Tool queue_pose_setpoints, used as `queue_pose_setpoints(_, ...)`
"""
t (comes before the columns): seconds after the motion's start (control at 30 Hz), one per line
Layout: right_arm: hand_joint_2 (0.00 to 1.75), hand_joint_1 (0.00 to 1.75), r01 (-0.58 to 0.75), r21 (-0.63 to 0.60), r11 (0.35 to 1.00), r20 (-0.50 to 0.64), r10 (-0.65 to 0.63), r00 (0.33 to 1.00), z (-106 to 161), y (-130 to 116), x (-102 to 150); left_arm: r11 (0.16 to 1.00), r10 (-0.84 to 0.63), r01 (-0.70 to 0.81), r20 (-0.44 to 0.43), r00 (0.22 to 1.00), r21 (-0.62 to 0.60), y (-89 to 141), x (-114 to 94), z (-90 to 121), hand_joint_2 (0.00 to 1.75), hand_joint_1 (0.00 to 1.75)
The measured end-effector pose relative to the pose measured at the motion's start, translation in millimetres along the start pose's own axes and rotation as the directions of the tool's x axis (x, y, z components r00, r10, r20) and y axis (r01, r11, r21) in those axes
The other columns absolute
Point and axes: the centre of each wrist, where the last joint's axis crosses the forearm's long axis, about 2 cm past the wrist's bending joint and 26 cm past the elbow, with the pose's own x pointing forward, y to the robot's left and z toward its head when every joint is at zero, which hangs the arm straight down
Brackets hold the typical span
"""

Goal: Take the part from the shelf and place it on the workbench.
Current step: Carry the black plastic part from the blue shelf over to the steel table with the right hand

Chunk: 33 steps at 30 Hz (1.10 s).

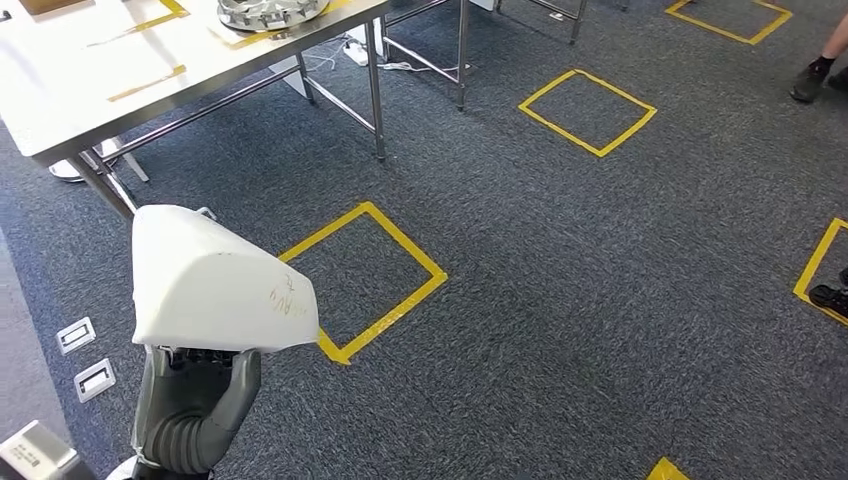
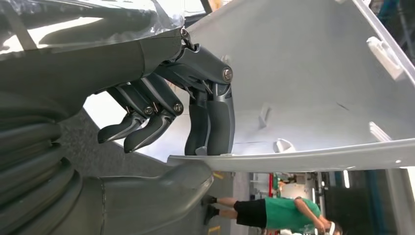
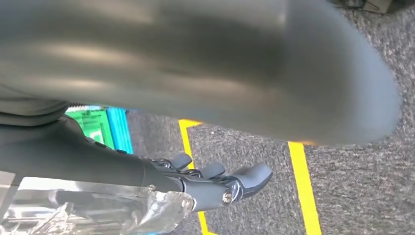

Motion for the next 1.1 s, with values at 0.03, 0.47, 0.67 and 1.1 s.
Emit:
queue_pose_setpoints(0.03, 0.0, 0.0, 0.0, 0.002, 1.0, -0.001, 0.0, 1.0, 0.2, 0.3, 0.5, 1.0, 0.003, -0.003, -0.004, 1.0, 0.002, 0.4, -0.1, 0.1, 1.75, 1.75)
queue_pose_setpoints(0.47, 0.0, 0.0, -0.003, 0.011, 1.0, 0.007, 0.003, 1.0, 1.5, 2.2, 4.7, 0.999, 0.038, -0.037, -0.04, 0.998, 0.025, 4.1, -1.4, 1.5, 1.75, 1.75)
queue_pose_setpoints(0.67, 0.0, 0.0, -0.005, 0.017, 1.0, 0.009, 0.005, 1.0, 2.1, 3.2, 5.8, 0.998, 0.045, -0.043, -0.05, 0.998, 0.036, 4.9, -1.6, 1.8, 1.75, 1.75)
queue_pose_setpoints(1.1, 0.0, 0.0, -0.004, 0.026, 1.0, 0.013, 0.004, 1.0, 2.8, 4.1, 7.2, 0.998, 0.04, -0.037, -0.055, 0.998, 0.045, 6.6, -2.0, 2.5, 1.75, 1.75)
